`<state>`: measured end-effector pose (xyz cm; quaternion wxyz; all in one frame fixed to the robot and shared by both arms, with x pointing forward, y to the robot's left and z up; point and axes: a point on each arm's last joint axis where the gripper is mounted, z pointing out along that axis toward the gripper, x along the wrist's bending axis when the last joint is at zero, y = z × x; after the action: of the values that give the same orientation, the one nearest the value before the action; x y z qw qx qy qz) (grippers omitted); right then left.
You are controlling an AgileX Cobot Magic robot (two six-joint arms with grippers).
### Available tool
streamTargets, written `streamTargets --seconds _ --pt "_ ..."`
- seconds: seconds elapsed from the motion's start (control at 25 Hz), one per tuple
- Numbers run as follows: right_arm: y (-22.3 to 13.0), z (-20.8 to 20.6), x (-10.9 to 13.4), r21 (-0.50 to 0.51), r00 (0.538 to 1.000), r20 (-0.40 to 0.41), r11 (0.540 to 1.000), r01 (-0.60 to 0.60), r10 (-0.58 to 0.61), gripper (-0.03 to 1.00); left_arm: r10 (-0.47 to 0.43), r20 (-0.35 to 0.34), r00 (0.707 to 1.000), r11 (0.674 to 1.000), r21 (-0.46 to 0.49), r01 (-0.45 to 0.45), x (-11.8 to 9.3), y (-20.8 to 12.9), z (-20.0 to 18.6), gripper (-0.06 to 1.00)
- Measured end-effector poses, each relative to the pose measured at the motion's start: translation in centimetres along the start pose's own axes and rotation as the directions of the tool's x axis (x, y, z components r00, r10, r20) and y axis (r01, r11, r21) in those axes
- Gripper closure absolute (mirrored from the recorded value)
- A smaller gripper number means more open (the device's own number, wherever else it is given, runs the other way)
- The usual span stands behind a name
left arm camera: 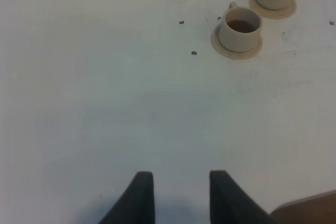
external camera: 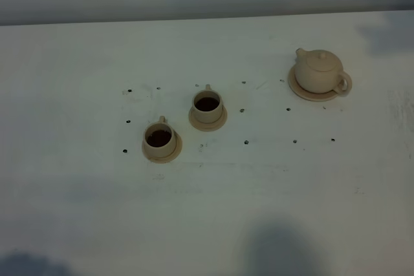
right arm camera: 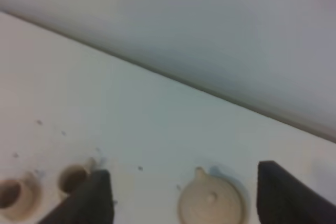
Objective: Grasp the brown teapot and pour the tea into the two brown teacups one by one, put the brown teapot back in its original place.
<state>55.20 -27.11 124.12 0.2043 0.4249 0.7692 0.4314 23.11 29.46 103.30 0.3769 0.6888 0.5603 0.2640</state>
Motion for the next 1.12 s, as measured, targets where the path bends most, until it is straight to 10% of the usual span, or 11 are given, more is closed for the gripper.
streamTargets --seconds 0.44,0.72,1.12 --pt "-1.3 -6.3 4.8 -0.082 0.998 0.024 0.995 0.060 -0.058 0.38 0.000 0.000 1.000 1.000 0.000 0.000 0.0 0.0 0.0 0.70" --pt "-3.0 -11.6 8.5 -0.242 0.986 0.139 0.963 0.120 -0.088 0.38 0.000 0.000 1.000 1.000 0.000 0.000 0.0 0.0 0.0 0.70" --pt "-12.0 -15.7 12.5 -0.185 0.940 0.337 0.976 0.114 -0.046 0.38 0.000 0.000 1.000 1.000 0.000 0.000 0.0 0.0 0.0 0.70"
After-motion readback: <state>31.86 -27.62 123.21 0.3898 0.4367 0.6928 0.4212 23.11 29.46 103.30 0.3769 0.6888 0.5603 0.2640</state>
